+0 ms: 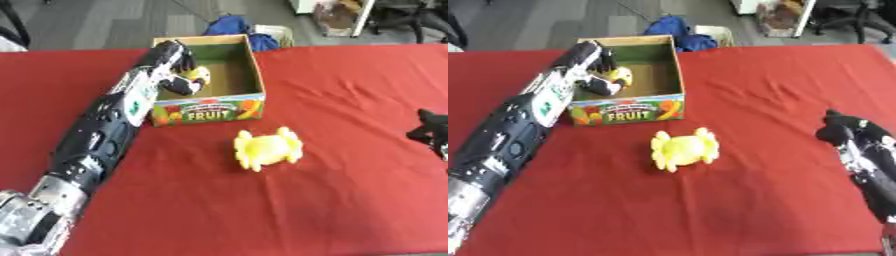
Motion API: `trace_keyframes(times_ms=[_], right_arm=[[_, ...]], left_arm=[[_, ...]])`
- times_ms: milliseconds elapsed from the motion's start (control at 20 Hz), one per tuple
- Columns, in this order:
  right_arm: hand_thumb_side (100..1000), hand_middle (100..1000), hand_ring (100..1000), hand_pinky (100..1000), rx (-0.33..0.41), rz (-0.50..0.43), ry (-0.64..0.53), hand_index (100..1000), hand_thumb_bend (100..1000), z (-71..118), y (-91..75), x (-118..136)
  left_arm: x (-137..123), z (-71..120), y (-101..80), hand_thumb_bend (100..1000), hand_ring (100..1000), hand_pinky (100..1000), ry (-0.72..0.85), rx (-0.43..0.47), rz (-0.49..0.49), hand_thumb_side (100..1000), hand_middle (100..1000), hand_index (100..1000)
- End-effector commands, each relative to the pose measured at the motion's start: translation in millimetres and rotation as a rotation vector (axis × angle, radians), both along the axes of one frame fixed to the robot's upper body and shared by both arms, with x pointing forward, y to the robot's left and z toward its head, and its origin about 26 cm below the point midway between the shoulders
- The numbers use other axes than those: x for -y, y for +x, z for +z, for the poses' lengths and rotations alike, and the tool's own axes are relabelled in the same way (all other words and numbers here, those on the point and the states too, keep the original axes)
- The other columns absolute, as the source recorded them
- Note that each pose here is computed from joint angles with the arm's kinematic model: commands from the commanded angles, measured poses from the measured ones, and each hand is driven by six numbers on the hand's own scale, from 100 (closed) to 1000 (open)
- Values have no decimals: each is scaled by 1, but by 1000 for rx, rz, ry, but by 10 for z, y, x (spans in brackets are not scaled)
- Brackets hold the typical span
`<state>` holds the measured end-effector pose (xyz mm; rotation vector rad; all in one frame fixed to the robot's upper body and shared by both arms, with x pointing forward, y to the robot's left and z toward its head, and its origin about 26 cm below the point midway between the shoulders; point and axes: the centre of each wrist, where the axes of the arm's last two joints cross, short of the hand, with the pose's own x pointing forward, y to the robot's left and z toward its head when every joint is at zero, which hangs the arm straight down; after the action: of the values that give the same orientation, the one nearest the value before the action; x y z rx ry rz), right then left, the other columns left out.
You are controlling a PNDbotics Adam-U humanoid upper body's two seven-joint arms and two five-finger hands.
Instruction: Pick up objects on the table and place them in the box.
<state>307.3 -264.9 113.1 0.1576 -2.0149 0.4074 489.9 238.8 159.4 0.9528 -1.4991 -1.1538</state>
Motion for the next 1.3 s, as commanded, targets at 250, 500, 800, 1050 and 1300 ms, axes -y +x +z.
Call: trace_keyframes(times_ms=[250,500,800,1050,1300], right_arm=[[467,569,1000,824,24,1,-10,730,100,82,24,29],[450,570,1000,824,45,12,-32,731,100,147,70,41],[393,570,1000,822,129,54,-132,735,100,392,221,107],[338,573,1000,820,200,123,-241,737,100,598,407,108],[275,582,1000,818,264,221,-367,744,100,716,655,55]], left_arm=[[-67,292,-30,780,648,681,-68,87,-27,365,645,742],[-122,516,-201,759,653,686,-209,186,-85,363,645,732],[-249,797,-637,685,622,668,-411,278,-172,311,603,706],[-320,757,-1027,631,606,655,-582,257,-216,307,578,685],[-372,610,-1363,609,597,651,-706,243,-219,308,566,675]])
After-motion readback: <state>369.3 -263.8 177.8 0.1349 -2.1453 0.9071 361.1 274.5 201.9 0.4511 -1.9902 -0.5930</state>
